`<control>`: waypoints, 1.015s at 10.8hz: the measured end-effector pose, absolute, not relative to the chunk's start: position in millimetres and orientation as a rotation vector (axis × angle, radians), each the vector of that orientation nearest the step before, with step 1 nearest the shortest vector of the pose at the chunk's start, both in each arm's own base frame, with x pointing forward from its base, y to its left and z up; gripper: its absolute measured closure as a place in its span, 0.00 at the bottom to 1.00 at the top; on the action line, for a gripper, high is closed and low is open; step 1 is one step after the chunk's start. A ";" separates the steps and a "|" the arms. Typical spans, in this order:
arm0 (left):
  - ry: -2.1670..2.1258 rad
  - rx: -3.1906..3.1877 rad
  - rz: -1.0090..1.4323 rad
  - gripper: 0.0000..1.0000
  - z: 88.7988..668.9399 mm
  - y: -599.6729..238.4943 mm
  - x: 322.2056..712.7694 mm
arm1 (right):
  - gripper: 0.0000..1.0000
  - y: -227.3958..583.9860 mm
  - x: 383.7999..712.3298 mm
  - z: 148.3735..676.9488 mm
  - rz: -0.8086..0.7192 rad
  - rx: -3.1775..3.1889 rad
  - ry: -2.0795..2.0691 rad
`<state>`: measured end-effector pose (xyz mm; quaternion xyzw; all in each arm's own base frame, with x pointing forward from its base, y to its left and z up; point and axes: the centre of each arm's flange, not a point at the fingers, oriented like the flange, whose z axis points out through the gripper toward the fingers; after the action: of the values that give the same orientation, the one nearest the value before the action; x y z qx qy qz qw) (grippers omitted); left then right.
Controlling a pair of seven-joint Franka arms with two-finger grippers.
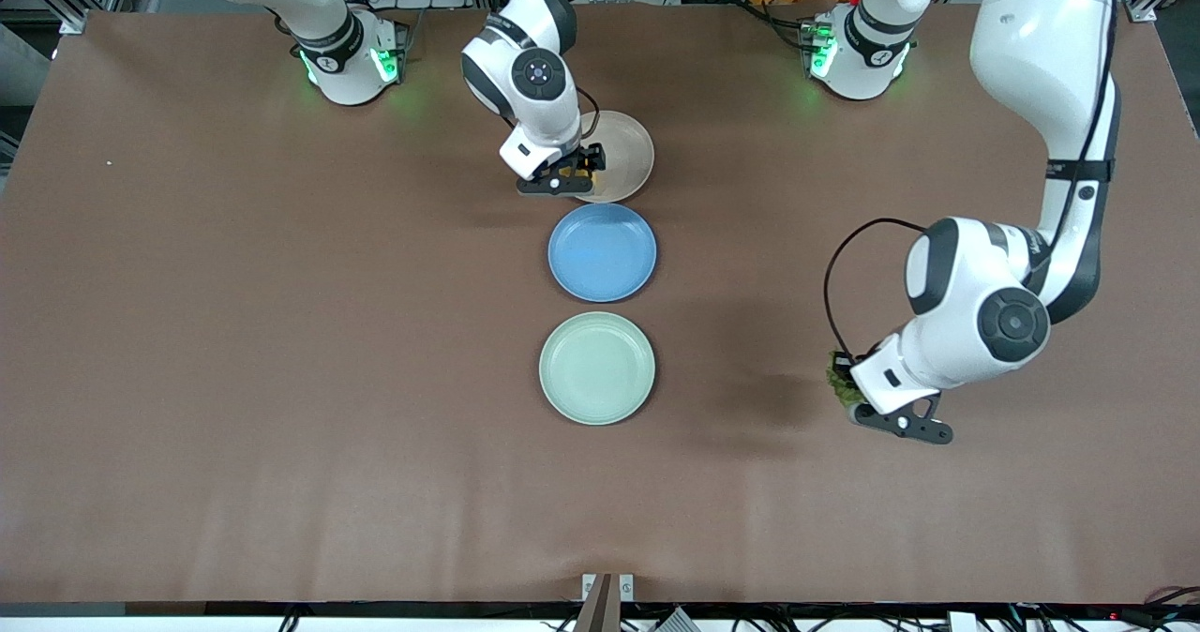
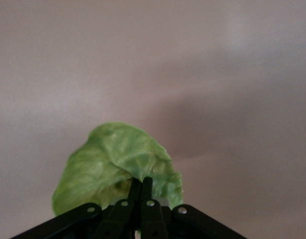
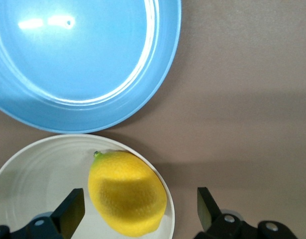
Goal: Pick lemon and lettuce from plates
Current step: 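Carry the lettuce off the plate while the right gripper grasps the lemon, then release the lettuce on the table while the right gripper lifts the lemon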
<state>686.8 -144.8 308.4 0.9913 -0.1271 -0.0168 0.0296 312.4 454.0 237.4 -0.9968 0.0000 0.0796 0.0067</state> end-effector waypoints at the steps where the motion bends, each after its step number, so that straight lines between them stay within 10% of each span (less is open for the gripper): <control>1: -0.361 3.060 -0.079 0.98 296.6 -130.4 688.3 | 0.00 456.5 308.3 236.5 0.246 -3.123 -0.021; 7: -0.210 3.021 -0.159 0.98 232.5 -86.2 693.2 | 0.00 469.9 294.1 205.5 0.198 -3.110 -0.037; 9: -0.195 3.004 -0.185 0.96 219.1 -90.0 691.0 | 0.22 470.3 293.4 202.7 0.180 -3.123 -0.074; 11: -0.193 2.998 -0.200 0.69 211.8 -91.9 689.6 | 0.22 470.8 293.3 203.2 0.174 -3.124 -0.078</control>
<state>689.6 -91.9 211.8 0.9936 -0.0638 -0.0662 0.0652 293.3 470.8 203.2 -0.9981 -0.0251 0.0554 0.0057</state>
